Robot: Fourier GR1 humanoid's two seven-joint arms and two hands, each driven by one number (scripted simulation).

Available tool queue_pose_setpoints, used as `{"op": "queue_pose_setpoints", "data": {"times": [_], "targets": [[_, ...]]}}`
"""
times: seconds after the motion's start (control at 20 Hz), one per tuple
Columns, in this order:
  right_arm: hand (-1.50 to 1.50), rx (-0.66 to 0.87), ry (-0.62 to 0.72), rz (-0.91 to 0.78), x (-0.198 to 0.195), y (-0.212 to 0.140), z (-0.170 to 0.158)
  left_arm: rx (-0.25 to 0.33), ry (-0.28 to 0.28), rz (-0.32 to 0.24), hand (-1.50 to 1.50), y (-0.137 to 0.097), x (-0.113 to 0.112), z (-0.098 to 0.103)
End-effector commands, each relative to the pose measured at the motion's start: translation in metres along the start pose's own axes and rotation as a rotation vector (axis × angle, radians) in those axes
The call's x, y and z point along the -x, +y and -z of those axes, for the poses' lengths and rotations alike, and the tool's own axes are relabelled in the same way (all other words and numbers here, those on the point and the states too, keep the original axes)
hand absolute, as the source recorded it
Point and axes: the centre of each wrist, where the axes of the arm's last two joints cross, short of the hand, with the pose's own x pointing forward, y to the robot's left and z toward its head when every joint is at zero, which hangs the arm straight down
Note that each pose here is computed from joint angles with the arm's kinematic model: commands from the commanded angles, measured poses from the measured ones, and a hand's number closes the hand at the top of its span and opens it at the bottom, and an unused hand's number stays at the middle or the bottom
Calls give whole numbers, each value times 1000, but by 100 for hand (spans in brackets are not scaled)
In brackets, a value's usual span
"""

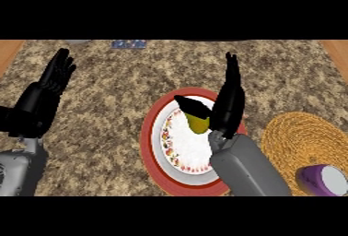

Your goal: Pick the pear from the placemat and place it in the plate

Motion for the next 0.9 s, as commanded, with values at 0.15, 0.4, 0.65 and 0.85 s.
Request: {"op": "queue_pose_setpoints", "data": {"times": [0.15, 0.4, 0.65, 0.85], "targets": [[-150, 147, 45, 146, 37, -73, -19, -17, 9, 9, 0, 11, -1, -7], [-150, 143, 36, 186, 40, -118, -51, -5, -11, 5, 0, 6, -10, -13], [-150, 125, 15, 161, 65, -174, -84, -9, 19, 12, 0, 5, -9, -11], [-150, 120, 15, 129, 70, -205, -102, -14, 19, 3, 0, -6, -2, -2]]}}
